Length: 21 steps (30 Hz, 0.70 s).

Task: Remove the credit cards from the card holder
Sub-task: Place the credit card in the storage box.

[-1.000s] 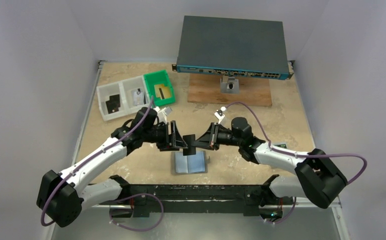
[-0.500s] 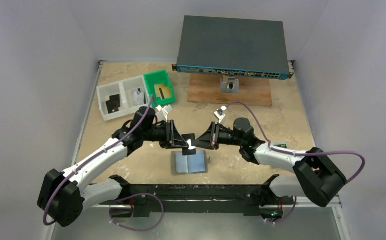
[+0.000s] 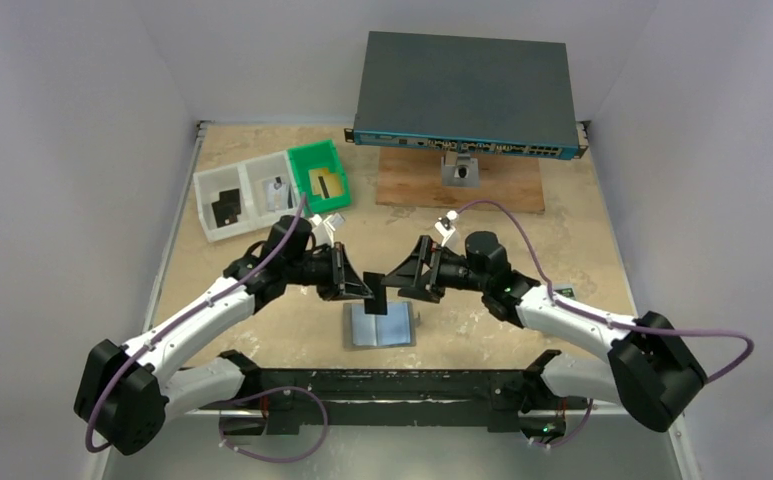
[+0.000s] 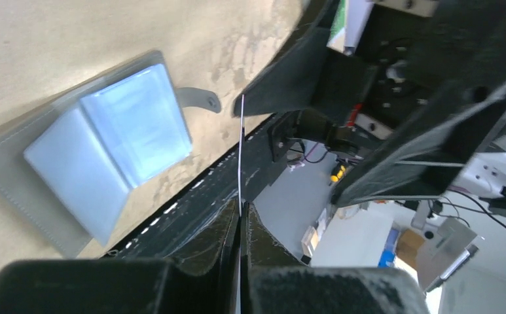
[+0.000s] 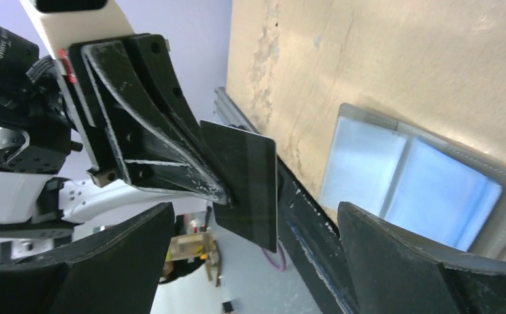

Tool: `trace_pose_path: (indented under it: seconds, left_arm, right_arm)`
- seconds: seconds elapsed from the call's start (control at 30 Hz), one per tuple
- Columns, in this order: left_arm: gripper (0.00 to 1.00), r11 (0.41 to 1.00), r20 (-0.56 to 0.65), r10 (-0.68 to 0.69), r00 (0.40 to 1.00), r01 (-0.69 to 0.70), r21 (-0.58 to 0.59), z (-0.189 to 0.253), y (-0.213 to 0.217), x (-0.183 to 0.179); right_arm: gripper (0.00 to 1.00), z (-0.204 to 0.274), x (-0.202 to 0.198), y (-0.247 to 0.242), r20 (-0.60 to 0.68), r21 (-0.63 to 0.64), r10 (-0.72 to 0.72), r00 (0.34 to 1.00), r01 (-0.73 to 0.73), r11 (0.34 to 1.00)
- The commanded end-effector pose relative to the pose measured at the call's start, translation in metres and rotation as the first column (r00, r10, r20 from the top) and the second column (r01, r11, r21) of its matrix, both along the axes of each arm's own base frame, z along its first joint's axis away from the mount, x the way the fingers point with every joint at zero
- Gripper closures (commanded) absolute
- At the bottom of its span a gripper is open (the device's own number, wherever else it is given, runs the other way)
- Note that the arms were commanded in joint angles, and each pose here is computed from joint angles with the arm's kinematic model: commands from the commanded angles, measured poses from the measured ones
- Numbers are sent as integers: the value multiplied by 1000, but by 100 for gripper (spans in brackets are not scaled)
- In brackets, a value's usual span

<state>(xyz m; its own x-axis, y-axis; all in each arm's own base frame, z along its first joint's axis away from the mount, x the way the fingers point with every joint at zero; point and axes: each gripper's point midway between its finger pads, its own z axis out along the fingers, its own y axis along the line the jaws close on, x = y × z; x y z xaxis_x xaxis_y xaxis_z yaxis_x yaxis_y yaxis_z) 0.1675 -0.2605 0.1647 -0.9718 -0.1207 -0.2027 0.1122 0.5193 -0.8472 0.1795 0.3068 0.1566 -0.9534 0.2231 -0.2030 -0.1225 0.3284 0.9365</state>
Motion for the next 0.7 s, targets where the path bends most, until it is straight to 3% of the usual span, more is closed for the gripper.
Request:
trace_pose_path:
  seconds: [0.0,0.17,0.33,0.5,0.67]
  left_arm:
    - [100,996,49,37,998,-41,75,6,12,4]
    - [100,968,51,128,990,-136,210,-5,41,12]
    - [100,904,75,232,970,-244,351,-10,80,27]
    - [100,787,132,321,938,-342,514,-14,127,43]
    - [100,630,210,414,886,-445,636,-12,176,67]
  right_arm:
    - [1,6,18,-15,104,-135,-84,991,98,986]
    - [1,4,26,-32,145,-221,-159,977,188,957]
    - [1,2,28,-43,168,-283,-176,970,218,934]
    - [1,1,27,-48,179,-303,-177,968,225,926]
    - [1,-1,26,-51,188,-315,-175,966,228,921]
